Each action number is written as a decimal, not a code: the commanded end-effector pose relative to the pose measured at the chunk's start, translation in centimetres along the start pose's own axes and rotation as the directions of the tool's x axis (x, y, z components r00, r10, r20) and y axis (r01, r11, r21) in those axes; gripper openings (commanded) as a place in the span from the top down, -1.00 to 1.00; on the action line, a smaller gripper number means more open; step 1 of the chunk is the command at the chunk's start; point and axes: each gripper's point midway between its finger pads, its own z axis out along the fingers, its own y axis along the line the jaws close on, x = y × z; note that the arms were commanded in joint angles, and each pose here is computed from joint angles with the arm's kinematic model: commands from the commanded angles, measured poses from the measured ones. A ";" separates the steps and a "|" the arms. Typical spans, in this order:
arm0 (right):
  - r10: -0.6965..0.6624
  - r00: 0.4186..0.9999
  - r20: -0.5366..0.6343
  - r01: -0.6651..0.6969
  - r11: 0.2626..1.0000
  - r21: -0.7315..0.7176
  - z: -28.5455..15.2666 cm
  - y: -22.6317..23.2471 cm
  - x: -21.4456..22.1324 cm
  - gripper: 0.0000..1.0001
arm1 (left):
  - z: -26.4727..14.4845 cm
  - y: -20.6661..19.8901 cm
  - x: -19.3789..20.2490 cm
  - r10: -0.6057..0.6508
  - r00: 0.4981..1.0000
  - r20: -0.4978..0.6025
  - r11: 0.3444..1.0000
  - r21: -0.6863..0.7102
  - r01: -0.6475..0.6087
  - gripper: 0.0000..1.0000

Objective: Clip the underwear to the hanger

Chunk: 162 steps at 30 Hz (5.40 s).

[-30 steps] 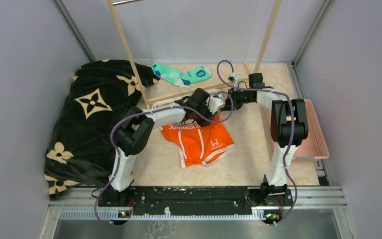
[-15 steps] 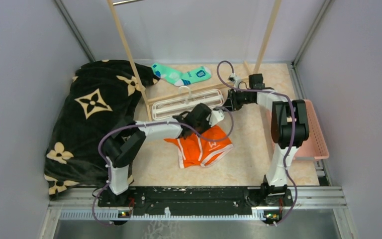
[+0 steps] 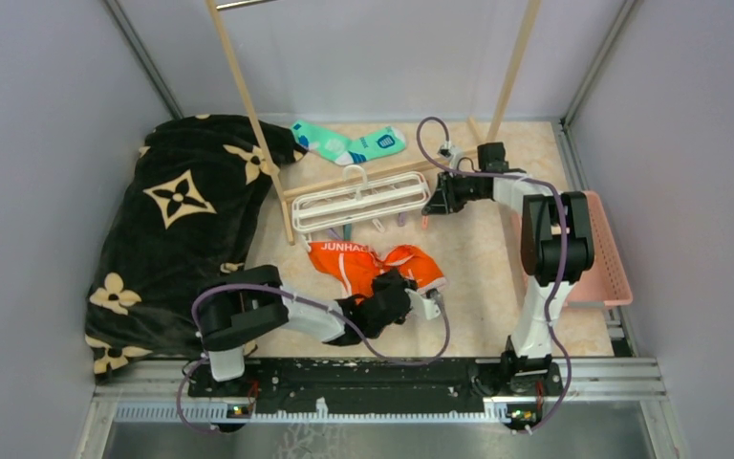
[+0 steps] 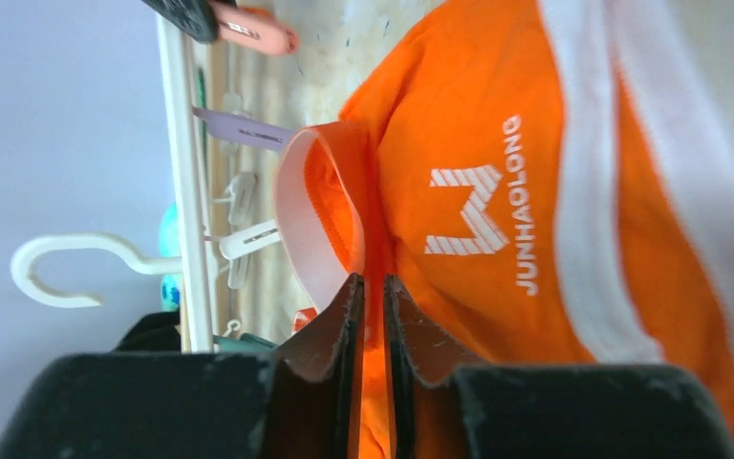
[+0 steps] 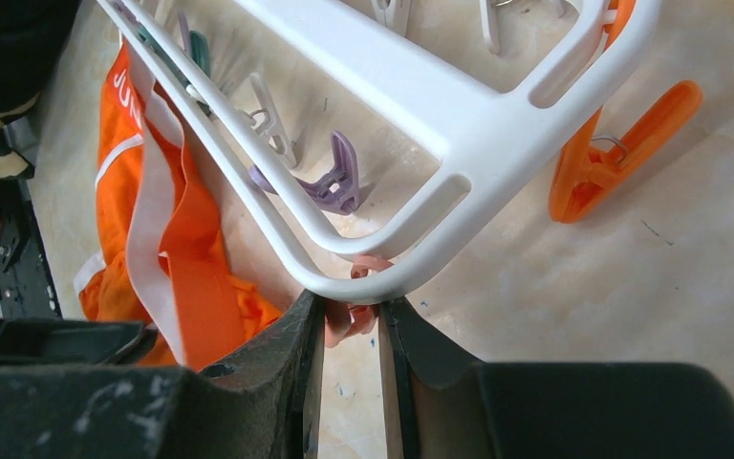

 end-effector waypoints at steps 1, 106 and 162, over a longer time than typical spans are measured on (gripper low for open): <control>-0.099 0.993 0.063 0.100 0.995 -0.001 -0.8 1.5 -2.9 1.00 | -2.4 2.1 -3.6 0.061 0.993 0.106 0.978 -0.205 -0.038 0.57; -0.136 0.991 0.007 0.136 0.990 -0.026 3.6 2.6 -2.8 1.00 | 0.4 9.0 -1.2 -0.130 0.990 0.057 0.985 -0.108 0.136 1.00; -0.153 0.988 0.005 0.153 0.987 -0.049 3.0 3.9 -2.7 1.00 | -6.3 4.5 -2.2 -0.226 0.902 0.367 0.820 0.572 -0.027 -0.48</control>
